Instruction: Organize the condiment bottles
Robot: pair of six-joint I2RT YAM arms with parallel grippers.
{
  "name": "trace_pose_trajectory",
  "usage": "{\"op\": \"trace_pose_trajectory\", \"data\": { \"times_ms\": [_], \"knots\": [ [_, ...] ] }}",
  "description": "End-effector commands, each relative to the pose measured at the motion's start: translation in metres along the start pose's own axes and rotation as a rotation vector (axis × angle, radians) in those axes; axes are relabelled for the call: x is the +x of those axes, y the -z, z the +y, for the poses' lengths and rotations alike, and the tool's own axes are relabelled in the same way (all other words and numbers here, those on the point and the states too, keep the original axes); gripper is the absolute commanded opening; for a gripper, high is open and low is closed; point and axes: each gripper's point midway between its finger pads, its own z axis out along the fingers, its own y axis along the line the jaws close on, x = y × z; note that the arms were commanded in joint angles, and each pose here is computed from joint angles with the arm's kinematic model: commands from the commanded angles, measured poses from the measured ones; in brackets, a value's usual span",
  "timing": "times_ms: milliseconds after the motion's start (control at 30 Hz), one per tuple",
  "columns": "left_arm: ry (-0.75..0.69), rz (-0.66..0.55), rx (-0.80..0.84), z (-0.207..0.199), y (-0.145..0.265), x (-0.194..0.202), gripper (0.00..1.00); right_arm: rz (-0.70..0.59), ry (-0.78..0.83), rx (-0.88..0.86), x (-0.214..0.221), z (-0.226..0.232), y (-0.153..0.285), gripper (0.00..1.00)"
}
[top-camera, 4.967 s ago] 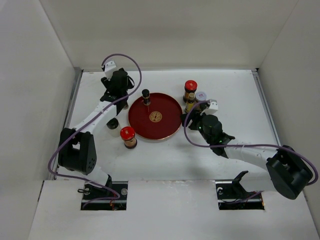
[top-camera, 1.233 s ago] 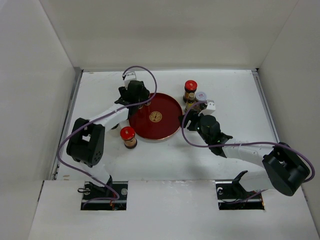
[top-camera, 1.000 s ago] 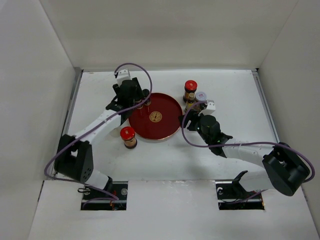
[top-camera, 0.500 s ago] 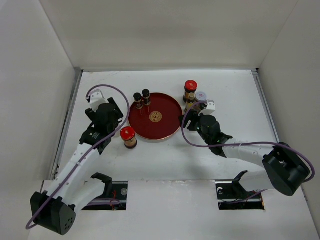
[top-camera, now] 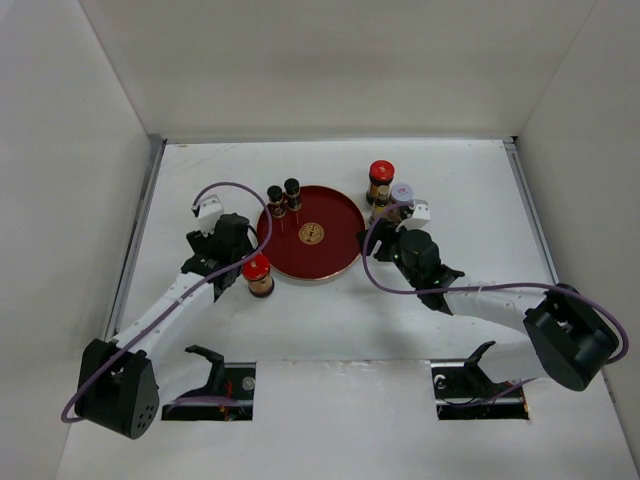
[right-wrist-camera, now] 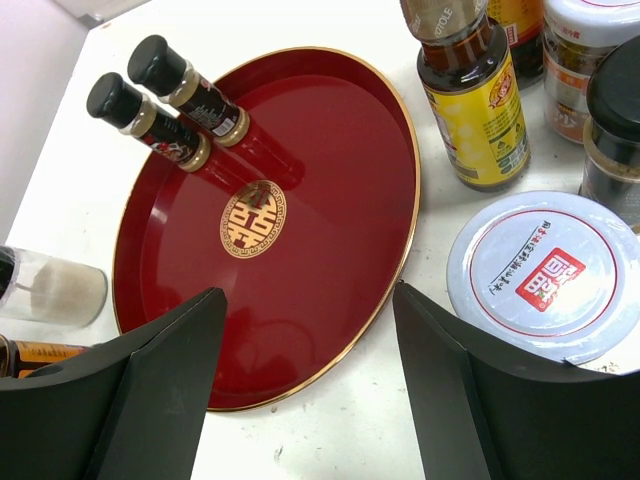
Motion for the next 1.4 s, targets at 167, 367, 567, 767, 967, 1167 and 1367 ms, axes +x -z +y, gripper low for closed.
{"op": "trace_pose_trajectory", "data": {
  "times_ms": [167,367,567,767,967,1167,1367],
  "knots": [
    [0.062,-0.044,0.020,-0.012,-0.018,-0.011,0.65,-0.054,-0.012,-0.072,-0.020,0.025,-0.004,0.75],
    [0.071,-0.055,0.011,-0.010,-0.021,-0.012,0.42,-0.054,-0.012,-0.072,-0.019,0.025,-0.004,0.75],
    [0.139,-0.205,0.123,-0.038,0.016,-0.081,0.37,-0.048,-0.010,-0.067,-0.017,0.024,-0.006,0.75],
    [0.144,-0.254,0.208,-0.074,0.026,-0.112,0.36,-0.048,-0.010,-0.069,-0.017,0.025,-0.005,0.75],
    [0.129,-0.198,0.305,-0.118,0.005,-0.104,0.36,-0.049,-0.009,-0.076,-0.018,0.027,-0.004,0.75],
    [0.114,-0.175,0.348,-0.152,-0.015,-0.100,0.35,-0.046,-0.007,-0.077,-0.017,0.027,-0.004,0.75],
    [0.075,-0.143,0.341,-0.167,-0.031,-0.087,0.35,-0.047,-0.007,-0.080,-0.017,0.028,-0.004,0.75]
  ]
}}
